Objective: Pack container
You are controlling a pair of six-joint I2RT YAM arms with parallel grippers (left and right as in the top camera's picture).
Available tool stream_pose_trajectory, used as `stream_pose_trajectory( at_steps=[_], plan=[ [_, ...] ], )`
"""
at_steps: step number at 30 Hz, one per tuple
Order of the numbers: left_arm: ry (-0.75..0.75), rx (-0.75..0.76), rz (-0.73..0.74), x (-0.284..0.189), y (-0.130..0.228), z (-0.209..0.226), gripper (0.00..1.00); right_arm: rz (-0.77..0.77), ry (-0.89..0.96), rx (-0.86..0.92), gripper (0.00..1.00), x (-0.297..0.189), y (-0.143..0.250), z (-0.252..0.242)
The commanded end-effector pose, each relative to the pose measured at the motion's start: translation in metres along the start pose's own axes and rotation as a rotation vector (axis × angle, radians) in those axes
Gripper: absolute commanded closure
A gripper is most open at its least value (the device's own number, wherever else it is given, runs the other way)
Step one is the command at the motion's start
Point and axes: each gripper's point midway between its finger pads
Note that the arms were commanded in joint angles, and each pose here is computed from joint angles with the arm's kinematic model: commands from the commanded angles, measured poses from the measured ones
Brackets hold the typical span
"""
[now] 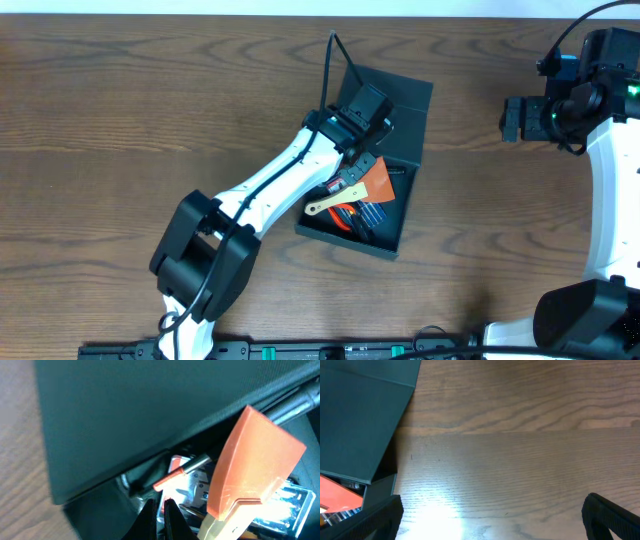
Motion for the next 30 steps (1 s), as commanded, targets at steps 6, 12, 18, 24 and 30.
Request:
stream_pose_trajectory(
  at_steps=[6, 12, 18, 24, 30],
  plan=[
    [0.030, 0.027, 0.042, 0.012, 0.011, -0.021, 0.94, 0.003, -0.007, 0.006, 0.01, 0.002, 0.001, -0.001],
    [0.040, 0.065, 0.052, 0.015, 0.016, -0.040, 0.94, 0.015, -0.014, 0.016, 0.01, 0.002, 0.004, 0.000],
    [0.048, 0.084, 0.052, 0.016, 0.017, -0.049, 0.94, 0.006, -0.055, 0.019, 0.01, 0.001, 0.003, 0.008],
    [0.048, 0.084, 0.053, 0.016, 0.017, -0.049, 0.94, 0.037, -0.067, 0.022, 0.01, 0.004, 0.010, 0.011],
    [0.074, 0.083, 0.057, 0.016, 0.018, -0.053, 0.94, 0.085, -0.096, 0.030, 0.01, 0.018, 0.025, 0.017]
  ],
)
Point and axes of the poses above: each gripper's point midway between its finger pads, its own x axis out along the fingers, its own z axis along the line the jaws close on, y = z × x, and after that the axes turned 12 degrees about -x, right-handed
